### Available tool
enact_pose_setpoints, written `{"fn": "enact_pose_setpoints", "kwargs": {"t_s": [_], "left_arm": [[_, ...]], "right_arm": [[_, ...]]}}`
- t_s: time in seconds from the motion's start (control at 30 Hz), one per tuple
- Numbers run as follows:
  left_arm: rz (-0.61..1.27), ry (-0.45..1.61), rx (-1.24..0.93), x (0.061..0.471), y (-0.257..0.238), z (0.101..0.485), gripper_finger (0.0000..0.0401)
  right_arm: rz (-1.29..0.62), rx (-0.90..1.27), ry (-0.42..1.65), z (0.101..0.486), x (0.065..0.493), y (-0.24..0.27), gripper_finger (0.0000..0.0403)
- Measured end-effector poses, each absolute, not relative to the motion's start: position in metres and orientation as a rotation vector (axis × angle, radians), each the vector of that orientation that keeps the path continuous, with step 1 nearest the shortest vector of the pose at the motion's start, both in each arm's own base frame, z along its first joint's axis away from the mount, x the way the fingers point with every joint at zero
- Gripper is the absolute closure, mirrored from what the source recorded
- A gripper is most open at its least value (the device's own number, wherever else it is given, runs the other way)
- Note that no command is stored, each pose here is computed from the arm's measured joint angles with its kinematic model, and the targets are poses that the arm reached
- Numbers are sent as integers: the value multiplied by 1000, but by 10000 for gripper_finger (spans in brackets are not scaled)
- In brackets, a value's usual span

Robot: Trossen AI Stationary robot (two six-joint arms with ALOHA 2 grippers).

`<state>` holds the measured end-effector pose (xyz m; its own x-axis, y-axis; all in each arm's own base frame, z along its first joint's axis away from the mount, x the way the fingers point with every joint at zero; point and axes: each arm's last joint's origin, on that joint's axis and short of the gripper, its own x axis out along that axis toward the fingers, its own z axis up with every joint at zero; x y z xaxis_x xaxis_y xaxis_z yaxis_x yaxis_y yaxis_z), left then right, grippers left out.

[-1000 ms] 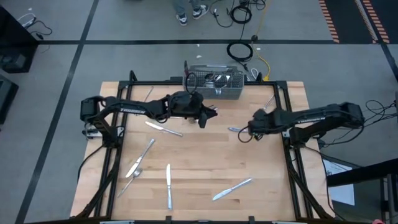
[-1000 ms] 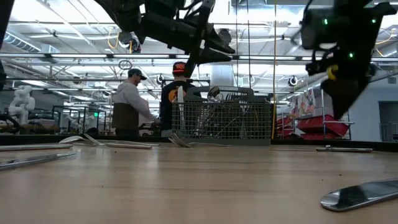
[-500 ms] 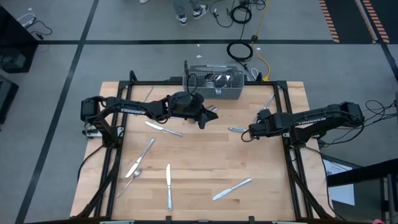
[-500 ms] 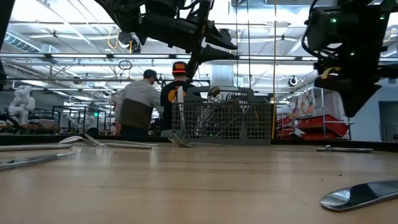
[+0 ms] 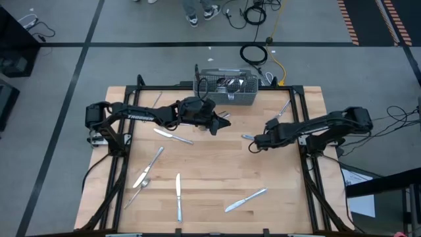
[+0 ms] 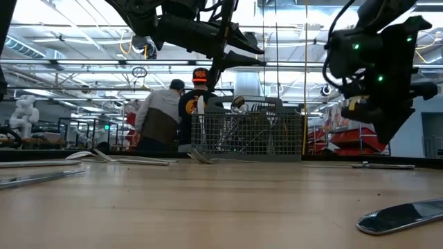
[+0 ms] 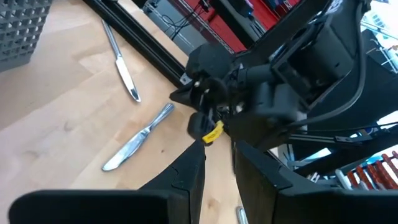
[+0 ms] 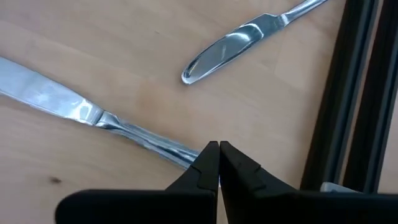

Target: Sort silverware

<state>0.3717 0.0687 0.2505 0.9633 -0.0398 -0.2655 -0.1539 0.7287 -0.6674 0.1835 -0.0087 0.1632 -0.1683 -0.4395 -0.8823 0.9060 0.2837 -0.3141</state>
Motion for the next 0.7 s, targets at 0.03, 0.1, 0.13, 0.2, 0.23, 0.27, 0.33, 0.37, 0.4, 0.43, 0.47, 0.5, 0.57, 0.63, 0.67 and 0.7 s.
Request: {"fn": "enact_pose_setpoints", "kwargs": {"t_s": [0.03,0.1,0.13,0.2,0.23,0.27,0.33,0.37,0.4,0.43,0.47,0.5,0.57,0.63,0.67,0.7], "left_arm": [[64,271,-755,372,69,251,308],[64,271,-755,372,69,251,308],[64,271,-755,372,69,251,308],[64,271,-756,372,69,251,308],[64,272,-756,372,69,250,308],[64,271,-756,372,69,251,308],[64,272,-757,372,68,251,308],[63,272,-757,372,68,251,308],[61,273,-756,372,67,251,308],[59,274,-756,372,66,251,308],[56,275,-755,372,65,251,308],[52,276,-755,373,64,250,308],[46,280,-754,373,61,250,308],[40,283,-753,373,59,250,308],[37,284,-752,374,58,250,308],[34,285,-752,374,56,250,308]], "right_arm": [[-1289,509,1219,161,185,-9,402],[-1291,496,1231,155,188,-9,403],[-1286,489,1239,152,190,-9,403],[-1272,482,1247,147,195,-9,403],[-1267,485,1249,144,197,-9,403],[-1265,485,1251,141,199,-9,403],[-1260,489,1247,137,202,-8,403],[-1254,498,1239,135,204,-8,403],[-1244,502,1235,134,206,-8,403],[-1232,506,1228,133,207,-8,403],[-1222,516,1223,133,209,-8,403],[-1209,528,1219,132,210,-8,403],[-1195,544,1201,131,213,-8,403],[-1185,555,1184,131,215,-8,403],[-1172,558,1174,131,217,-7,403],[-1155,559,1163,131,218,-7,403]]}}
